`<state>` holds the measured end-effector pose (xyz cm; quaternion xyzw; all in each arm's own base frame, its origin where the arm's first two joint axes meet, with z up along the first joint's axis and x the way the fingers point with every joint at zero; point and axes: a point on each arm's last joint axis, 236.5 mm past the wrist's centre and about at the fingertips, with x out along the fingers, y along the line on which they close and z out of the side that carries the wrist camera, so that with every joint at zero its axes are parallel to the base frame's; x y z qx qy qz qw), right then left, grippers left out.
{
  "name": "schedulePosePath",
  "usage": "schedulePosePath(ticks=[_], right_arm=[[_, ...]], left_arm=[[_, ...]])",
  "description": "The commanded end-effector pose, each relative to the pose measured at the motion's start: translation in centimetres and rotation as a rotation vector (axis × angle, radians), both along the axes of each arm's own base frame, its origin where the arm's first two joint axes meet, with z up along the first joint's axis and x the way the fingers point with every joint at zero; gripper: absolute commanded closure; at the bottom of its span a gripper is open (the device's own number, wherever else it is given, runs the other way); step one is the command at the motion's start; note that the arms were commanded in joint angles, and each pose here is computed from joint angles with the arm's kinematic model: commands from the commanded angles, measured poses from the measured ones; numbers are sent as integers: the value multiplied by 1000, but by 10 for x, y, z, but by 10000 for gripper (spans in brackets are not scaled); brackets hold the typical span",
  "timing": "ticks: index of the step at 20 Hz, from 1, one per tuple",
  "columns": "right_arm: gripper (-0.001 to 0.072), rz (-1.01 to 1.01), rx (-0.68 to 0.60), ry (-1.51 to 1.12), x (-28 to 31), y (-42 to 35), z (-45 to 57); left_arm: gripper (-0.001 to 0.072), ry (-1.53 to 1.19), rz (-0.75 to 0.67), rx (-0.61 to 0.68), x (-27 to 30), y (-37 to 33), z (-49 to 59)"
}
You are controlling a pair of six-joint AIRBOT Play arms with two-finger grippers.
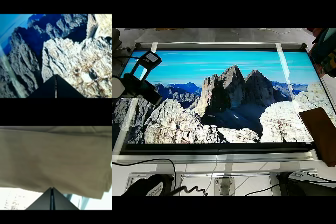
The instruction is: Fold the clothes and pants, and hang the long-sleeved shirts on hangers.
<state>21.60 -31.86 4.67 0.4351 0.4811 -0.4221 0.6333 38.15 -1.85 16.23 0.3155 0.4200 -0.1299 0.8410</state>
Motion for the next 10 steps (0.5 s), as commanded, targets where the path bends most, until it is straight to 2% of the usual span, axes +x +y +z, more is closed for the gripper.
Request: schedulePosePath(ticks=[1, 6, 10], right_arm=[[700, 178, -89, -37, 42, 7, 5], [700, 668, -274, -87, 135, 59, 17], [700, 794, -305, -132, 174, 102, 22]], left_arm=[[694, -1, 1, 0, 0, 0, 0], [693, -1, 1, 0, 0, 0, 0], [694, -1, 1, 0, 0, 0, 0]])
